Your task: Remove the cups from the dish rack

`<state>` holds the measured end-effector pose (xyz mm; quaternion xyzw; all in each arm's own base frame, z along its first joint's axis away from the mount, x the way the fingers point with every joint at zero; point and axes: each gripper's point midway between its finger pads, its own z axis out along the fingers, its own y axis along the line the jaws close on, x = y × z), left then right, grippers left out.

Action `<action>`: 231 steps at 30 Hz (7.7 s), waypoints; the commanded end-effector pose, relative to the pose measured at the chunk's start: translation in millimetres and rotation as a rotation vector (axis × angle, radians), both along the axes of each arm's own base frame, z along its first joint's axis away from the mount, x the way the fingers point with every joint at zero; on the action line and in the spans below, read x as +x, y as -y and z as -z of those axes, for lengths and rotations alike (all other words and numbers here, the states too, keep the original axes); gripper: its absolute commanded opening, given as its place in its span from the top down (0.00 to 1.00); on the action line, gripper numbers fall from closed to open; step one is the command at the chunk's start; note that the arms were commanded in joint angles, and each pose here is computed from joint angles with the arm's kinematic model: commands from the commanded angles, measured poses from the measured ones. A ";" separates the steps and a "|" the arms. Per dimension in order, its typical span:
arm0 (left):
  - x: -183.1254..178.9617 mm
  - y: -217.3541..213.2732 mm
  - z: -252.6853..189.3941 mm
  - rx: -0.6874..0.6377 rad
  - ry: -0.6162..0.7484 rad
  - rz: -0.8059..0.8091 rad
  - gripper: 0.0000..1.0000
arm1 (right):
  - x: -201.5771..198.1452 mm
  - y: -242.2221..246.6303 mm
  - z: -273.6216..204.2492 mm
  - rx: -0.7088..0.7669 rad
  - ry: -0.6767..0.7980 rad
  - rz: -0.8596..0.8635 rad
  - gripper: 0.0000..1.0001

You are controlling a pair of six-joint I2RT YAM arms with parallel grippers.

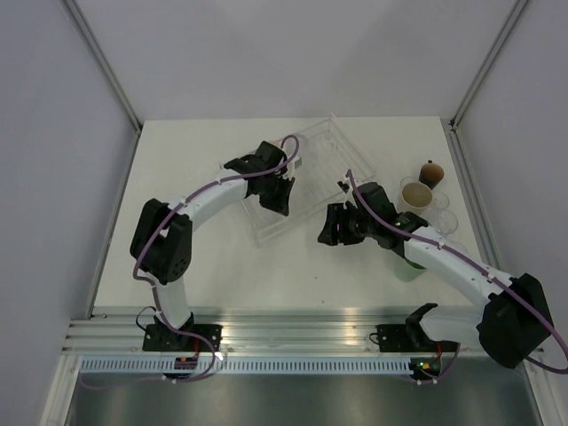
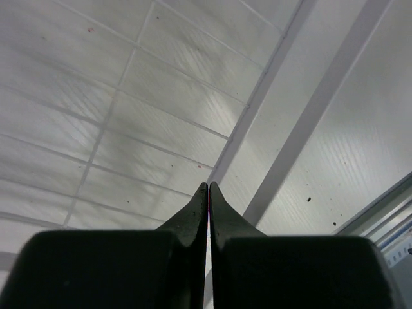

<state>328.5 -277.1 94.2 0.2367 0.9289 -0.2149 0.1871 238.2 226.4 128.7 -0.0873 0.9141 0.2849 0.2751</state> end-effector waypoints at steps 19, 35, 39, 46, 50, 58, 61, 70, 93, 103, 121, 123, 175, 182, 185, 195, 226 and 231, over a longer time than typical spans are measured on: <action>155.4 -35.3 -92.3 0.106 0.603 -0.526 0.98 | 9.5 -6.8 9.0 -0.008 0.017 -0.027 0.39; 181.2 -49.5 -45.2 0.221 0.679 -0.555 0.98 | 14.0 -10.6 22.1 -0.022 -0.008 -0.032 0.39; 183.9 -45.5 -48.4 0.203 0.684 -0.551 0.98 | 17.6 -16.4 20.8 -0.023 -0.018 -0.053 0.39; 177.0 -46.0 -52.9 0.192 0.677 -0.543 0.98 | 15.0 -12.7 10.8 -0.011 0.002 -0.039 0.39; 171.0 -49.3 -58.2 0.187 0.678 -0.545 0.98 | 11.9 -10.8 7.4 0.001 0.009 -0.030 0.39; 166.5 -52.3 -64.8 0.190 0.679 -0.541 0.98 | 10.9 -10.2 -6.5 0.021 0.038 -0.029 0.39; 166.4 -50.8 -67.8 0.181 0.683 -0.534 0.98 | 8.5 -9.1 -5.7 0.022 0.035 -0.028 0.39; 154.2 -30.5 -81.0 0.059 0.652 -0.461 0.53 | 5.7 -7.6 -2.4 0.020 0.030 -0.027 0.39; 193.4 -8.7 -68.0 0.038 0.671 -0.512 0.16 | -0.6 2.8 1.2 -0.014 0.029 -0.014 0.39; 224.6 -10.0 -66.9 0.083 0.730 -0.569 0.12 | -1.8 4.8 6.9 -0.029 0.015 -0.016 0.39; 198.0 -24.6 -81.5 0.080 0.716 -0.568 0.86 | -4.5 5.7 8.4 -0.025 0.011 -0.014 0.39; 186.9 -31.6 -84.2 0.080 0.708 -0.576 0.98 | -4.1 5.4 7.1 -0.021 0.016 -0.014 0.39; -74.8 -26.5 -228.7 -1.327 -0.264 -0.208 0.98 | -4.6 -20.7 -158.9 0.532 0.596 -0.064 0.36; -72.8 -26.5 -228.1 -1.317 -0.255 -0.219 0.98 | -3.0 -35.9 -166.5 0.549 0.596 -0.113 0.36; -73.2 -26.2 -226.3 -1.315 -0.261 -0.224 0.98 | -4.6 -49.5 -177.2 0.562 0.616 -0.146 0.36; -76.0 -28.0 -222.1 -1.309 -0.256 -0.235 0.98 | -4.7 -77.4 -175.5 0.573 0.608 -0.173 0.37; -50.1 -56.7 -189.7 -0.992 0.109 -0.297 0.00 | -17.6 50.2 -130.9 -0.027 0.416 0.191 0.99; -50.2 -81.7 -198.9 -0.798 0.304 -0.342 0.01 | -38.3 70.1 -66.7 -0.334 0.082 0.182 0.99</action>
